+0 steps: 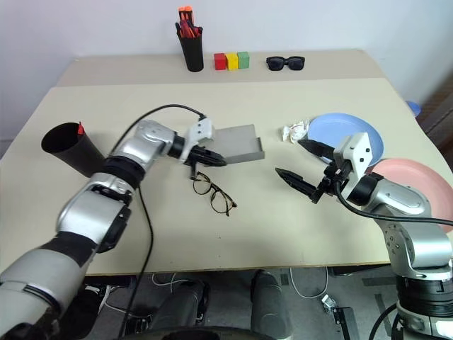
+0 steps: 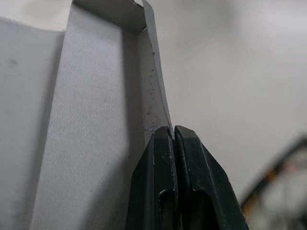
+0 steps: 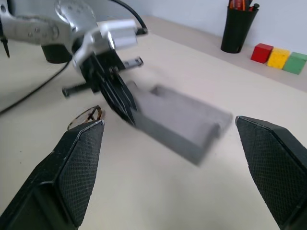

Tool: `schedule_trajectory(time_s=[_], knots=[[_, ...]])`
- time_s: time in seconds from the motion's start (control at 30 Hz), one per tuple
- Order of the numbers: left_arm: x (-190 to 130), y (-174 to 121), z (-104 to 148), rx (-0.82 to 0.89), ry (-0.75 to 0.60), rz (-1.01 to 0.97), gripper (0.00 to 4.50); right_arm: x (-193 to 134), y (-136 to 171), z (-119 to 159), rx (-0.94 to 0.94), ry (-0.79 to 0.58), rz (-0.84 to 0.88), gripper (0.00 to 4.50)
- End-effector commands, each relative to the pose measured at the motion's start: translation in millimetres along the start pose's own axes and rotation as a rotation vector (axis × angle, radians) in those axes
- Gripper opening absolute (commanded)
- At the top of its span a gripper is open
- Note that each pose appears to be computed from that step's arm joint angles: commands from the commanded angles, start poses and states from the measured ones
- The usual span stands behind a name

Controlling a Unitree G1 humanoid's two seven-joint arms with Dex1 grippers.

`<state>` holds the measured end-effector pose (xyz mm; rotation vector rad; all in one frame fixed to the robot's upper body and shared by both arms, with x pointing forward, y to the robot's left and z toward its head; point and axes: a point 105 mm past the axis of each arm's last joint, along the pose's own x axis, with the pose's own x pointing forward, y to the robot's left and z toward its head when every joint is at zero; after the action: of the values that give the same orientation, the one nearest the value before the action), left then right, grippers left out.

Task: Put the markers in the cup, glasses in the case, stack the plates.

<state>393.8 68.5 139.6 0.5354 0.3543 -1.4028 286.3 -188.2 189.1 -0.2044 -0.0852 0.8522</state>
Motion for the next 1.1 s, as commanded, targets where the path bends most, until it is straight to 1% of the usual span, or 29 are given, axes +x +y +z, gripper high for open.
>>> schedule_trajectory(time_s=[0.03, 0.13, 0.23, 0.33, 0.43, 0.53, 0.63, 0.73, 0.87, 0.97, 1.07, 1.1], knots=[[-29, 1, 13, 0.044, -0.068, -0.036, 0.03, 4, 0, 9, -0.032, -0.033, 0.011, 4.50], [-51, 4, 3, 0.037, -0.061, -0.020, 0.03, 6, 0, 10, -0.034, -0.036, 0.020, 4.50], [-59, 3, -1, 0.052, -0.064, -0.027, 0.03, 8, -1, 10, -0.038, -0.037, 0.023, 4.50], [-59, 3, -7, 0.071, -0.034, -0.019, 0.03, 10, -1, 11, -0.042, -0.039, 0.027, 4.50], [-55, 3, -14, 0.138, 0.020, -0.005, 0.03, 11, 0, 12, -0.044, -0.038, 0.029, 4.50], [-50, 4, -16, 0.157, 0.034, 0.009, 0.03, 10, -1, 12, -0.045, -0.036, 0.026, 4.50], [-47, 2, -17, 0.156, 0.031, -0.016, 0.90, 9, -1, 12, -0.048, -0.034, 0.023, 4.50], [-47, 3, -11, 0.185, 0.007, -0.004, 2.31, 9, -2, 12, -0.049, -0.033, 0.022, 4.50], [-52, 5, -3, 0.210, -0.019, 0.009, 4.45, 13, 2, 12, -0.049, -0.034, 0.034, 4.50], [-60, 9, 12, 0.197, -0.107, 0.029, 4.48, 24, 10, 16, -0.044, -0.044, 0.052, 4.50], [-70, 7, 22, 0.187, -0.180, 0.018, 4.48, 42, 15, 19, -0.035, -0.034, 0.022, 4.50], [-76, 7, 26, 0.139, -0.229, 0.016, 4.48, 50, 21, 22, -0.069, -0.026, 0.021, 4.50]])
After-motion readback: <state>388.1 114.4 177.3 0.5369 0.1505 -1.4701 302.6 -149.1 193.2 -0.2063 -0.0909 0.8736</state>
